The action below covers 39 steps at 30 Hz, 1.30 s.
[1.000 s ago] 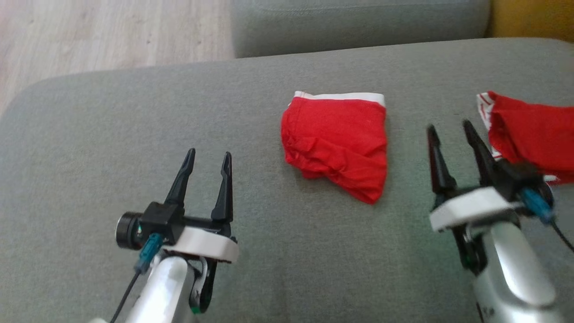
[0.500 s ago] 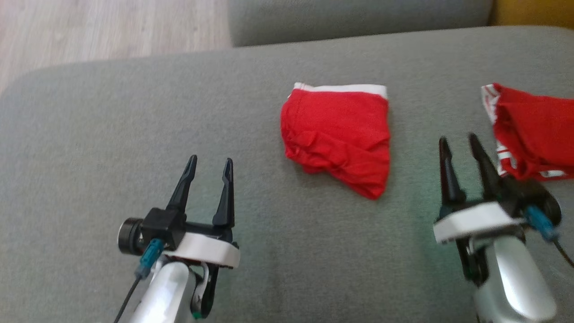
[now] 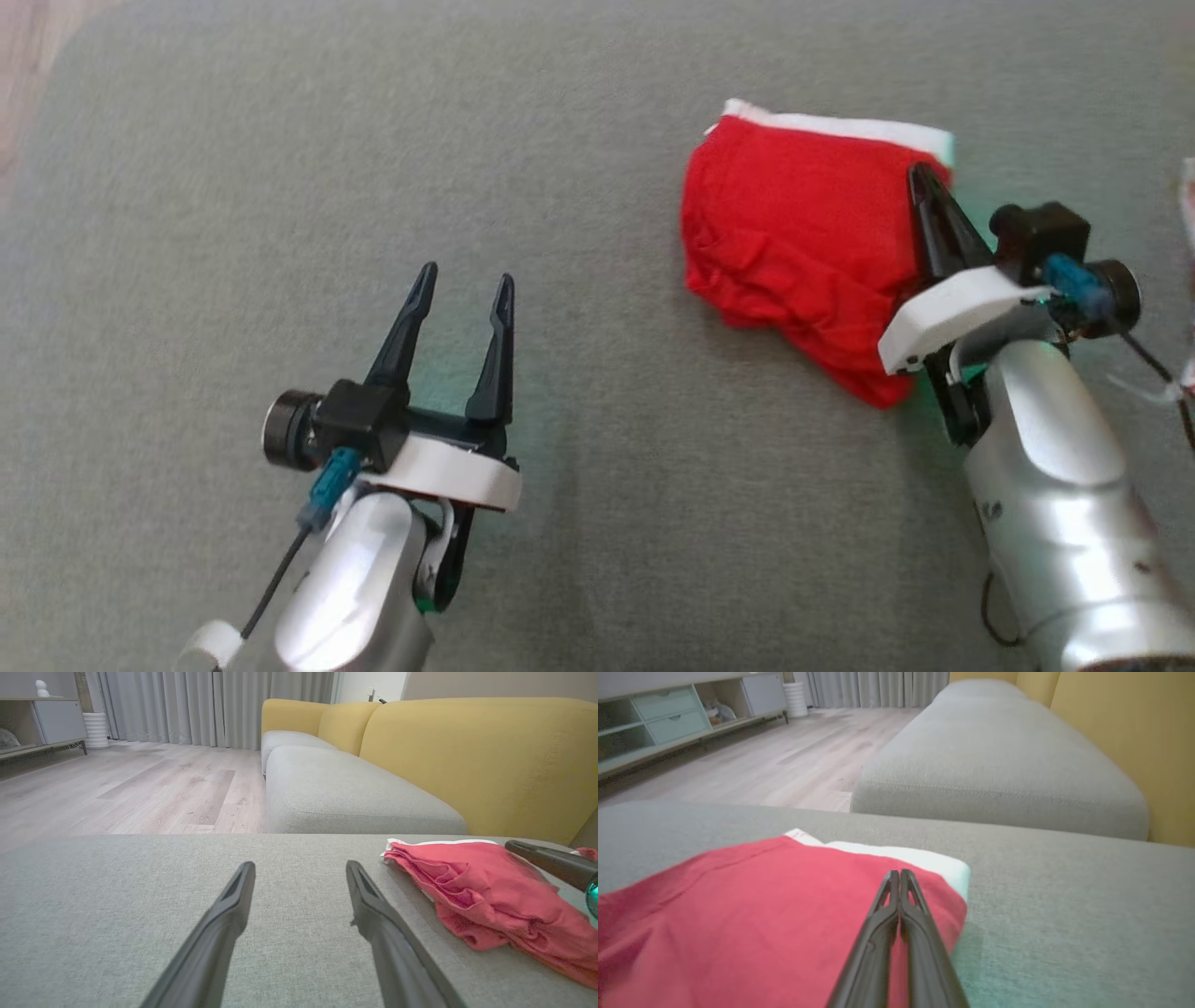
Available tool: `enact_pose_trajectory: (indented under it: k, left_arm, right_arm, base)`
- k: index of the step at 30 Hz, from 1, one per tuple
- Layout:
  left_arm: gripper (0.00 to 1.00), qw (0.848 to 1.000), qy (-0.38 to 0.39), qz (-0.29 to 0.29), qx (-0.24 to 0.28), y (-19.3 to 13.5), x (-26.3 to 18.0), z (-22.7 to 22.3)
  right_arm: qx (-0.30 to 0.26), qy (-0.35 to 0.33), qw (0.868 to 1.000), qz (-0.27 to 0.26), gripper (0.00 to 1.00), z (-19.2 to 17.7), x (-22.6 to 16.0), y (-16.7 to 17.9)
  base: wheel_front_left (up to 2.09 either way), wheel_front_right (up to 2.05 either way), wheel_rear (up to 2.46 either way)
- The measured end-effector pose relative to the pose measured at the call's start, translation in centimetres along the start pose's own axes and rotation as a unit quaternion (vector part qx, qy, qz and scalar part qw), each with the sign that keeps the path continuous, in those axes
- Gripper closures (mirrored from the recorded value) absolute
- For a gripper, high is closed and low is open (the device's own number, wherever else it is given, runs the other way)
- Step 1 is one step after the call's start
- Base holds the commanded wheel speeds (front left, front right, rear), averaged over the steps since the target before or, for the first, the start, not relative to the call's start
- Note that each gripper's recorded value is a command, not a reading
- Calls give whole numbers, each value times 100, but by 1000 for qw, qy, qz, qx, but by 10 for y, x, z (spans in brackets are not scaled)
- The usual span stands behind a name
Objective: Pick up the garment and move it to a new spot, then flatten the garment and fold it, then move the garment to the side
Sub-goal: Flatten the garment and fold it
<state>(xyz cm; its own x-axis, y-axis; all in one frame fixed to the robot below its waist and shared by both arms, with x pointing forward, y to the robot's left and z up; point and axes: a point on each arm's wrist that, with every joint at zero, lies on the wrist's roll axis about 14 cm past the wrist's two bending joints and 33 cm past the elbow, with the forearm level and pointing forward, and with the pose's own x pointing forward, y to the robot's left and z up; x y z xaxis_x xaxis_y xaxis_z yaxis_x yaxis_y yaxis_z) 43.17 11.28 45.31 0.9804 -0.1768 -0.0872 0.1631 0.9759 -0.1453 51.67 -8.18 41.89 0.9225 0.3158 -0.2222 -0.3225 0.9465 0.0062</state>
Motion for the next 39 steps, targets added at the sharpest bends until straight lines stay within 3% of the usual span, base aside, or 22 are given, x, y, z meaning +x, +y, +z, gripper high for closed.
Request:
enact_pose_trajectory:
  k: [6, 10, 16, 21, 29, 34, 39]
  left_arm:
    - [0, 1000, 5, 16, 1, 12, 3, -4]
    - [0, 1000, 3, 15, 2, 11, 2, -2]
    - [0, 1000, -9, 9, 2, 5, 1, 8]
    - [0, 1000, -15, 8, -2, 4, 0, 13]
    - [0, 1000, -16, 19, -2, 12, -6, 15]
    - [0, 1000, -17, 23, -1, 13, -6, 15]
    - [0, 1000, -20, 12, 2, 6, -4, 18]
  right_arm:
    - [-7, 81, 997, 13, 100, -45, 12, 4]
    - [-11, 80, 997, 16, 100, -42, 12, 5]
    - [-30, 35, 998, 41, 100, -10, 12, 20]
    - [-36, -19, 993, 108, 100, 23, 13, 66]
    - [-71, 76, 975, 197, 100, -42, -13, 118]
    - [-72, 105, 965, 230, 100, -55, -26, 137]
    - [-61, 116, 963, 234, 100, -58, -37, 139]
  base:
    - [0, 0, 0]
    - [0, 0, 0]
    - [0, 0, 0]
    - [0, 0, 0]
    - [0, 0, 0]
    - [0, 0, 0]
    - [0, 0, 0]
